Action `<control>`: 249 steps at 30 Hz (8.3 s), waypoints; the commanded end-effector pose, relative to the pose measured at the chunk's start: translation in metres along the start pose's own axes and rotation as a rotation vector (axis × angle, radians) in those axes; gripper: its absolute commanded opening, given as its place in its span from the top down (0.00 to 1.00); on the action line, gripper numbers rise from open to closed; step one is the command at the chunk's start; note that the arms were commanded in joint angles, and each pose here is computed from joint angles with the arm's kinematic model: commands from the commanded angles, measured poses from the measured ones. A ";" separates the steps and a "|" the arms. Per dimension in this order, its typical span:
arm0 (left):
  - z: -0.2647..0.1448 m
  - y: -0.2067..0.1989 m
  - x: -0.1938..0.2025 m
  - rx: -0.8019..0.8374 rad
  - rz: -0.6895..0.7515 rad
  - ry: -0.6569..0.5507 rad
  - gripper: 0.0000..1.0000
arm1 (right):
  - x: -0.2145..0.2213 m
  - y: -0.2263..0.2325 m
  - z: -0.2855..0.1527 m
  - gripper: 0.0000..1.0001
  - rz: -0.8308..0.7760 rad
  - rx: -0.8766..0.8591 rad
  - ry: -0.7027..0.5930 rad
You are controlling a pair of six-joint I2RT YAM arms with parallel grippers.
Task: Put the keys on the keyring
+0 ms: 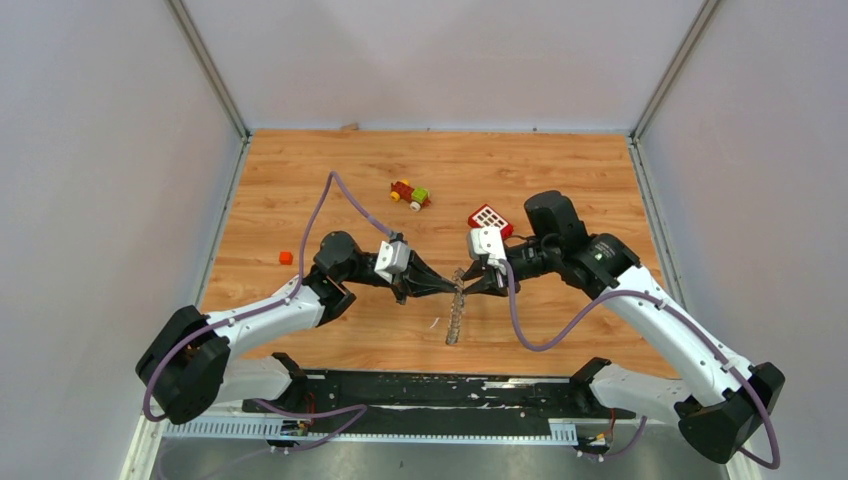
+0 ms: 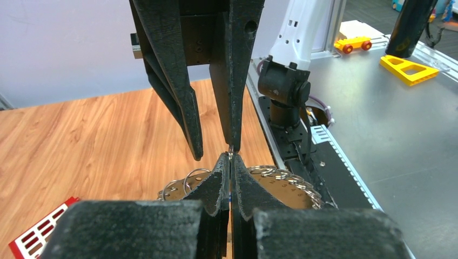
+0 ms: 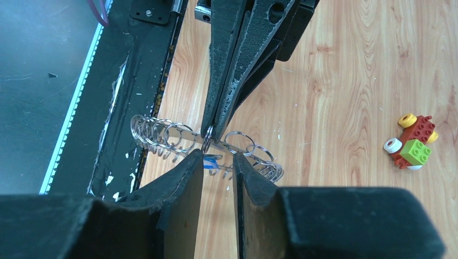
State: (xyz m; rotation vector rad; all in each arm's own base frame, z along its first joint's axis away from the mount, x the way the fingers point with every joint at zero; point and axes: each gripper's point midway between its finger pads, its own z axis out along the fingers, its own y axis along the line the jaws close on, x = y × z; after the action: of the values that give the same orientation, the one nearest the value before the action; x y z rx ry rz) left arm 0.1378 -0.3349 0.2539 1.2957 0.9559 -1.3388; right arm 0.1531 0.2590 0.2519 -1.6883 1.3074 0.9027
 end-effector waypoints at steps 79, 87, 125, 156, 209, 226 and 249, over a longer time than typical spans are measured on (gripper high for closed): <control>-0.007 0.031 0.022 -0.079 0.142 0.185 0.62 | 0.020 -0.005 -0.003 1.00 0.044 0.004 0.167; 0.003 0.031 0.014 -0.040 0.126 0.146 0.58 | 0.015 -0.007 -0.002 1.00 0.077 0.000 0.178; 0.014 0.012 0.020 0.033 0.106 0.125 0.79 | 0.010 -0.007 0.000 1.00 0.092 0.002 0.145; 0.013 0.009 0.029 0.046 0.085 0.145 0.87 | 0.009 -0.007 -0.003 1.00 0.086 0.018 0.148; 0.007 -0.013 -0.016 0.054 0.087 -0.117 1.00 | 0.026 0.010 0.006 1.00 0.121 -0.038 0.072; 0.007 -0.015 -0.015 0.066 0.068 -0.135 1.00 | 0.012 0.009 0.002 0.64 0.096 -0.034 0.041; 0.009 -0.011 -0.013 0.050 0.042 -0.136 1.00 | -0.015 0.012 -0.003 0.67 0.048 -0.057 -0.045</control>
State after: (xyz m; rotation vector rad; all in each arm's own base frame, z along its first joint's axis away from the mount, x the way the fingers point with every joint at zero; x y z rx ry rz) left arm 0.1242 -0.3397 0.2509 1.2592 0.8727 -1.4309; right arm 0.1395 0.2524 0.2466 -1.6881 1.3970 0.9723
